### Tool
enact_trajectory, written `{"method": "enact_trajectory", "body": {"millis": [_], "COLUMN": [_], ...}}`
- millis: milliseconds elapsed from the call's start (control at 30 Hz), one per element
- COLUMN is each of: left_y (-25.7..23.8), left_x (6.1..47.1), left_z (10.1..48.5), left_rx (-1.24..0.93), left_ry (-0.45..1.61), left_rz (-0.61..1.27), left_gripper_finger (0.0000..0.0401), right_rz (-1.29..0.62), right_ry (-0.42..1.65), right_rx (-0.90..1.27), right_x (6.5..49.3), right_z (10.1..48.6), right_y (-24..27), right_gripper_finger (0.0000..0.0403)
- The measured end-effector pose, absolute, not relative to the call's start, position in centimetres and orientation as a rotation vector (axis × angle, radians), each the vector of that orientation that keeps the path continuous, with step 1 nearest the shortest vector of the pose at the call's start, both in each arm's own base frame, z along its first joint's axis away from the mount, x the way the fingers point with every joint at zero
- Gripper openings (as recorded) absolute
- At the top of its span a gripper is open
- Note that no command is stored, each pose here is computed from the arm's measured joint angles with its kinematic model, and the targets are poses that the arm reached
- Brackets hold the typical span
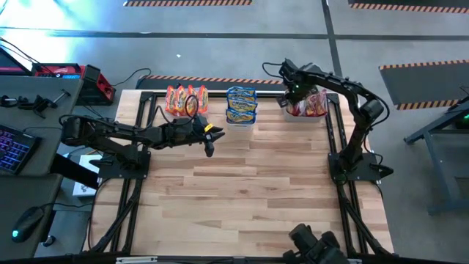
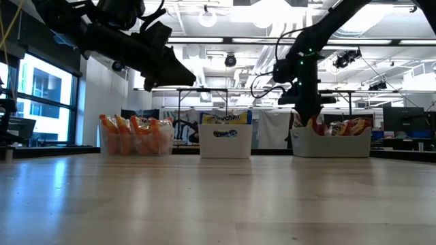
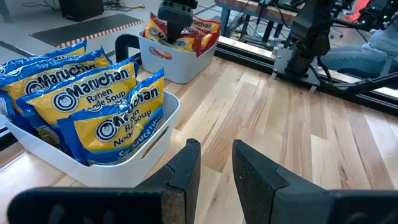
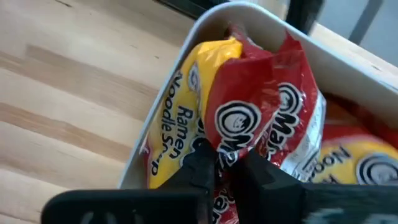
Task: Sort Maruchan noodles
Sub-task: Put the red noodle pack into the gray bin
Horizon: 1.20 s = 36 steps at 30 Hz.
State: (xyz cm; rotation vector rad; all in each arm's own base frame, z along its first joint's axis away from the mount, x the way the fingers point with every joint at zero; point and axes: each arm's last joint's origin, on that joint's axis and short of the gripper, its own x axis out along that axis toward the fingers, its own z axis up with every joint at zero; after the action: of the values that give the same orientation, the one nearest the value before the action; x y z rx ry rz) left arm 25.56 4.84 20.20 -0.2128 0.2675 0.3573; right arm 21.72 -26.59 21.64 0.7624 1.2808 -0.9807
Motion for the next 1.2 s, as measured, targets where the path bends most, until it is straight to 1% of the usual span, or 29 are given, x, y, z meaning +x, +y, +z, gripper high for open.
{"method": "enact_trajectory", "body": {"millis": [167,233,333,500,600,667,733,800,933,967,1000,1067,1200], "left_y": [4.8,4.8,4.8,4.8,4.8,4.8,4.8,4.8,4.8,4.8,4.8,4.8,4.8], "left_x": [25.6,25.6,25.6,25.6,25.6,25.6,25.6,25.6,25.6,25.6,25.6,25.6,25.6], "left_z": [20.2,20.2,20.2,20.2,20.2,20.2,20.2,20.2,20.2,20.2,20.2,20.2,20.2], "left_rx": [-0.213,-0.213,-0.213,-0.213,-0.213,-0.213,-0.213,-0.213,-0.213,-0.213,-0.213,-0.213,-0.211], "left_ry": [0.267,0.267,0.267,0.268,0.268,0.268,0.268,0.268,0.268,0.268,0.267,0.268,0.268], "left_rz": [0.357,0.357,0.357,0.357,0.357,0.357,0.357,0.357,0.357,0.357,0.357,0.357,0.357], "left_gripper_finger": [0.008,0.008,0.008,0.008,0.008,0.008,0.008,0.008,0.008,0.008,0.008,0.008,0.008], "right_rz": [-0.981,-0.993,-1.019,-1.056,-1.03,-1.024,-1.027,-1.028,-1.037,-1.049,-1.062,-1.073,-1.06], "right_ry": [1.272,1.3,1.342,1.281,1.235,1.219,1.226,1.227,1.195,1.184,1.17,1.139,1.125], "right_rx": [0.755,0.731,0.694,0.647,0.663,0.665,0.669,0.673,0.651,0.631,0.614,0.597,0.563], "right_x": [21.5,21.5,21.6,22.3,22.6,22.6,22.5,22.2,22.1,22.1,22.2,22.4,22.7], "right_z": [21.3,21.4,22.8,26.0,26.4,26.1,25.4,24.5,23.3,23.2,23.2,23.4,24.7], "right_y": [-26.7,-26.7,-26.7,-27.3,-27.4,-27.5,-27.6,-27.7,-28.1,-28.2,-28.4,-28.6,-28.9], "right_gripper_finger": [0.0011,0.0016,0.0045,0.0118,0.0142,0.0141,0.0126,0.0097,0.0018,0.001,0.001,0.003,0.0092]}}
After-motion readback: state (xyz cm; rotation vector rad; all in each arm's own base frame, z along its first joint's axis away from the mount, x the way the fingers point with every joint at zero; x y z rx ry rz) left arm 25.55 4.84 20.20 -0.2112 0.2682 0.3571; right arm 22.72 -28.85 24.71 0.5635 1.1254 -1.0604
